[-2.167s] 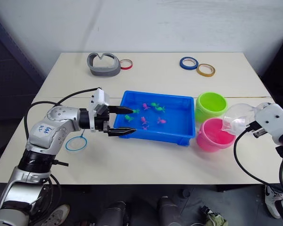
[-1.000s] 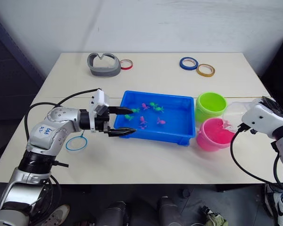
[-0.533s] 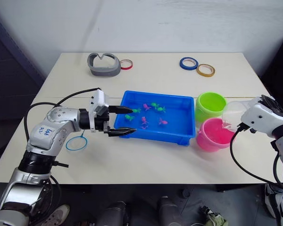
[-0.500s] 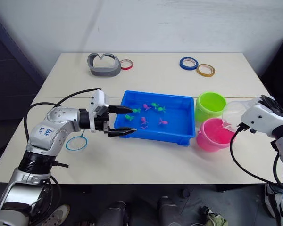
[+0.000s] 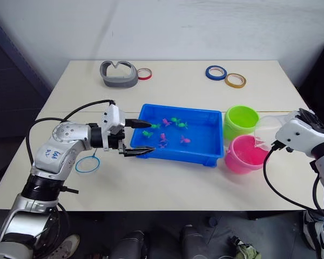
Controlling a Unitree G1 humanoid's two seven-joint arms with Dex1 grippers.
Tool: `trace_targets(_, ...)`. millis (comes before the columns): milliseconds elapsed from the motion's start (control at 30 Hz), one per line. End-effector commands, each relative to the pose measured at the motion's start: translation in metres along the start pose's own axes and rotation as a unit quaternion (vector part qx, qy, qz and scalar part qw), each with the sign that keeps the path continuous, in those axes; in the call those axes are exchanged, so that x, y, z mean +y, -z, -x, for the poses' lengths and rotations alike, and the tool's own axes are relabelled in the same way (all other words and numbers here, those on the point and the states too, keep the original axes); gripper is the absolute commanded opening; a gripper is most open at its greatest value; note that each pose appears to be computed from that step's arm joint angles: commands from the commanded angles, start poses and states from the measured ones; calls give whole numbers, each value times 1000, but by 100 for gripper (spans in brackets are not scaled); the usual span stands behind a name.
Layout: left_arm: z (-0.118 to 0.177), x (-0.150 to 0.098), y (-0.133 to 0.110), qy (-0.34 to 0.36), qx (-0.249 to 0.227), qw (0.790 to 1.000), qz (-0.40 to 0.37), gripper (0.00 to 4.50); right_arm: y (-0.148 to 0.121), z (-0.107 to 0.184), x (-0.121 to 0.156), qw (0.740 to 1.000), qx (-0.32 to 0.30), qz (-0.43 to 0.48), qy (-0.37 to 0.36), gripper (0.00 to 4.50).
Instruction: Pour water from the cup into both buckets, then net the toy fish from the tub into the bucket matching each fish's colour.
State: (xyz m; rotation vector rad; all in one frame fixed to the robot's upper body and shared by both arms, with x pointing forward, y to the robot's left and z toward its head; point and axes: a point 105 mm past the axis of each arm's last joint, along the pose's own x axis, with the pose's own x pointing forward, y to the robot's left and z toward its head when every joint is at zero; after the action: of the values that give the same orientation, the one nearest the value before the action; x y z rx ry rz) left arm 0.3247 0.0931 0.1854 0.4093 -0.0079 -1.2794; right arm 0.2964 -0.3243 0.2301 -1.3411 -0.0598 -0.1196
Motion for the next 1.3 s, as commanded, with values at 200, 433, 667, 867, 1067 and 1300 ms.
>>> trace_targets(200, 0, -2, -9, 8, -22, 1000, -3, 450, -3, -1, -14, 1000, -5, -3, 18, 4)
trace_targets(433, 3, -2, -16, 27, -45, 998, 35, 450, 14, 3, -2, 986, 51, -156, -23, 4)
trace_targets(667, 7, -2, -23, 42, -54, 996, 55, 450, 22, -2, 1, 964, 82, -251, -18, 4)
trace_targets(867, 12, 13, -26, 8, -49, 998, 27, 450, 18, -24, -15, 963, 77, -256, 35, 4)
trace_targets(1067, 18, 26, -24, -20, -33, 999, 3, 450, 8, -56, -27, 965, 65, -239, 81, 4)
trace_targets(1300, 26, 37, -22, -38, -23, 999, -6, 450, -5, -84, -29, 974, 57, -190, 113, 4)
